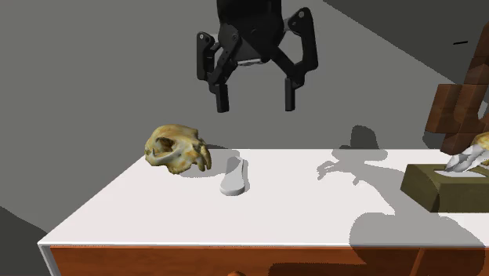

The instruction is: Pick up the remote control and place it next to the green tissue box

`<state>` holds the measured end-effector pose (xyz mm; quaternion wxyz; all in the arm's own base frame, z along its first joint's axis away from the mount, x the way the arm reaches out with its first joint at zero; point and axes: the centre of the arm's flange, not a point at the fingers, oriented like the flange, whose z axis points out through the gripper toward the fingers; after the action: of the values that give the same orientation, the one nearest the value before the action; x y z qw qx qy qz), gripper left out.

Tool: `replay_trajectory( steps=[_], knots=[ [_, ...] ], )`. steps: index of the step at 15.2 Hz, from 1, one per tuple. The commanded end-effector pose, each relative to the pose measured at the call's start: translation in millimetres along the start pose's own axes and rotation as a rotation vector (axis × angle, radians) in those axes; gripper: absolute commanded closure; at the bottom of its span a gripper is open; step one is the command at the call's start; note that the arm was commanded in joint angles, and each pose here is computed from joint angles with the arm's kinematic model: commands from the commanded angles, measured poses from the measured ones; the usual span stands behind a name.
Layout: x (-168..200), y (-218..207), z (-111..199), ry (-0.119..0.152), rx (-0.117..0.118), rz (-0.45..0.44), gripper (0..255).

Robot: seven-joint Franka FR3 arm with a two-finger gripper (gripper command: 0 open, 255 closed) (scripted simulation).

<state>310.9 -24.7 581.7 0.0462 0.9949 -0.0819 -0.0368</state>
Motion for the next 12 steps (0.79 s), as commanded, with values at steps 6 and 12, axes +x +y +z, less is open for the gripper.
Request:
replay_trajectory(
  steps=[6, 12],
  knots=[
    [48.7, -22.7, 34.3, 0.014, 0.011, -0.069, 0],
    [105.4, -54.9, 74.2, 0.030, 0.025, -0.152, 0]
  ],
)
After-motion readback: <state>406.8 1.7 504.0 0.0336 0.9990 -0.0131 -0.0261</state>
